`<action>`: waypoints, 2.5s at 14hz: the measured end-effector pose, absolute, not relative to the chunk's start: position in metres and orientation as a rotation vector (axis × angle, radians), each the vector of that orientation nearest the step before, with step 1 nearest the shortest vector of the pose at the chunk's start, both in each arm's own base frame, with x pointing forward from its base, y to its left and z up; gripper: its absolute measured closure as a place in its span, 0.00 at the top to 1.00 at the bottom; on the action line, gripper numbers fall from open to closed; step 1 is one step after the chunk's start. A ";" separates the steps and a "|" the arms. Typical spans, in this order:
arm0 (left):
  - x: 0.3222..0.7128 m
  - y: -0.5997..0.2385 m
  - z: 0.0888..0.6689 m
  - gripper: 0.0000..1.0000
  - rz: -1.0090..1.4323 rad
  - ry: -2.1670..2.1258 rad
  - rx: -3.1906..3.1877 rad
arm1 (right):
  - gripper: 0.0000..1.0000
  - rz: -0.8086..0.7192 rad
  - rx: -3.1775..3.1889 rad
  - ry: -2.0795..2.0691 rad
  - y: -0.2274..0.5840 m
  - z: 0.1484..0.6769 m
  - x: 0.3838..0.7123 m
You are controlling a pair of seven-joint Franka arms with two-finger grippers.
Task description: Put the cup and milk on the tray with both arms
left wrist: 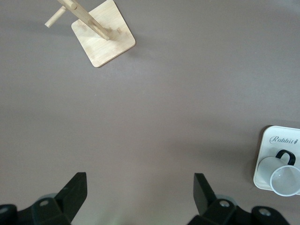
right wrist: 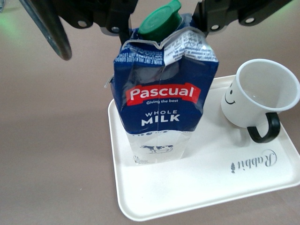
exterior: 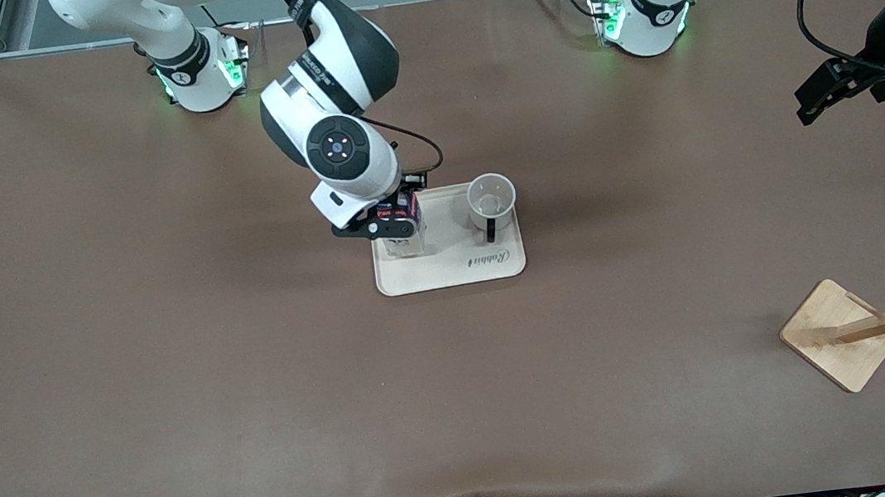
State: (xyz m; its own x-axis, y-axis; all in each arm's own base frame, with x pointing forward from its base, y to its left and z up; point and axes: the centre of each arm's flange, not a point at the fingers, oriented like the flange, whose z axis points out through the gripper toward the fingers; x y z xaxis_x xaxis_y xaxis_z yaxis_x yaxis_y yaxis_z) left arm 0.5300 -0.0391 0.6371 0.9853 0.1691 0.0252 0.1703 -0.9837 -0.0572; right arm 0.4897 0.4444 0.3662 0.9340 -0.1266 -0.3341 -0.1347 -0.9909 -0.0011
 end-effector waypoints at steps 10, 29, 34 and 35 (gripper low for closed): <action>0.530 -0.034 0.638 1.00 -0.033 -0.277 -3.070 | 1.00 0.472 -3.112 0.192 0.447 0.382 0.502; 0.529 -0.028 0.648 1.00 -0.044 -0.186 -3.078 | 1.00 0.250 -3.163 0.537 0.177 0.619 0.556; 0.527 -0.028 0.650 1.00 -0.024 -0.184 -3.076 | 1.00 0.188 -3.093 0.309 0.013 0.609 0.548; 0.526 -0.028 0.649 1.00 -0.016 -0.184 -3.076 | 1.00 0.177 -3.086 0.265 -0.014 0.607 0.545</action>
